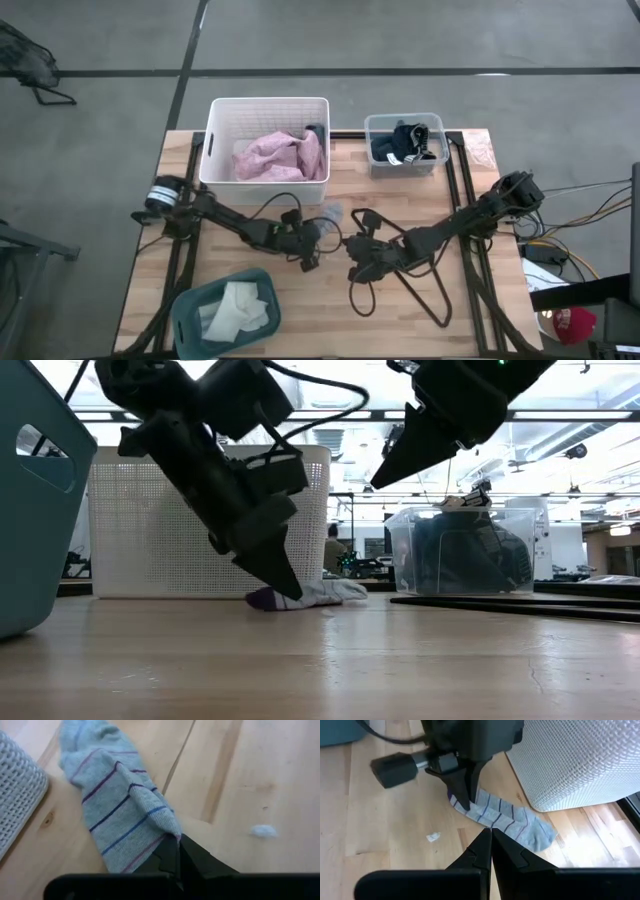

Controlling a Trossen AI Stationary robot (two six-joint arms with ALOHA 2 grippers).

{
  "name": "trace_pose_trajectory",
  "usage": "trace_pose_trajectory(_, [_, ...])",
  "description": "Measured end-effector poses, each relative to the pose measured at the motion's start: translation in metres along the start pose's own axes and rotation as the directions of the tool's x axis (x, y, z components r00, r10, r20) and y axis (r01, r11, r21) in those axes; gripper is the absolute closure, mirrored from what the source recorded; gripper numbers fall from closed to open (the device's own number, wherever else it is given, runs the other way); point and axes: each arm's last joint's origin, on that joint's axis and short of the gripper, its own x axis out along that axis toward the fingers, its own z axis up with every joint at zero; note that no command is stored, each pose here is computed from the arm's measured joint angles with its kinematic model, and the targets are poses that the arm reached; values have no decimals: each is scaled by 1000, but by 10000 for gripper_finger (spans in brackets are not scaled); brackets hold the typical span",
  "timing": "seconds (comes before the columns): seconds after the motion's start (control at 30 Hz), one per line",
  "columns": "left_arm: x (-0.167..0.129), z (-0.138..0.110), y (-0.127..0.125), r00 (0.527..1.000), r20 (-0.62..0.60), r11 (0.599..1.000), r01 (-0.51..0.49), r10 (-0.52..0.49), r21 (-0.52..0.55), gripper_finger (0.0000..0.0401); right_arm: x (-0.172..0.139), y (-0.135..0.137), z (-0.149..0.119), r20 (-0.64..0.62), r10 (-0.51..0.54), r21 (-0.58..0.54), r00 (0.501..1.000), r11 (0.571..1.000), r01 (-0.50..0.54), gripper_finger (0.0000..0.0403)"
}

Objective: Pick & Place Cloths
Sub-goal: Put the gray sock in the blue bin

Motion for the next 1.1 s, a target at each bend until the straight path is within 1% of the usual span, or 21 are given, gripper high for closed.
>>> trace_pose_trajectory(0.17, [-12,3,-7,999,24,999,32,-32,12,393,0,0,0,4,1,3,1000,1000,-1,394])
trace_pose_trajectory(0.4, [-43,8,-22,991,82,991,96,-104,97,394,0,0,0,7,2,5,1000,1000,-2,394])
trace_pose_trajectory(0.53, [-69,7,-32,981,90,978,156,-170,141,394,0,0,1,9,2,4,1000,1000,-2,394])
trace_pose_trajectory(0.6, [-83,8,-36,975,106,967,172,-194,187,394,0,0,1,11,3,3,1000,1000,-3,394])
trace_pose_trajectory(0.7, [-106,10,-37,966,143,949,173,-216,263,394,0,0,1,11,3,-4,1000,1000,-3,394])
trace_pose_trajectory(0.8, [-132,12,-35,951,164,936,209,-262,282,394,0,0,1,12,3,-6,1000,1000,-3,394])
trace_pose_trajectory(0.97, [-180,10,-28,902,147,885,348,-406,311,394,0,1,1,13,4,-5,1000,1000,-4,394])
trace_pose_trajectory(1.03, [-200,7,-25,875,147,858,399,-462,323,394,0,1,1,13,4,-5,1000,1000,-4,394])
trace_pose_trajectory(1.1, [-218,5,-21,837,147,825,461,-527,328,394,0,0,1,13,4,-5,1000,1000,-4,394])
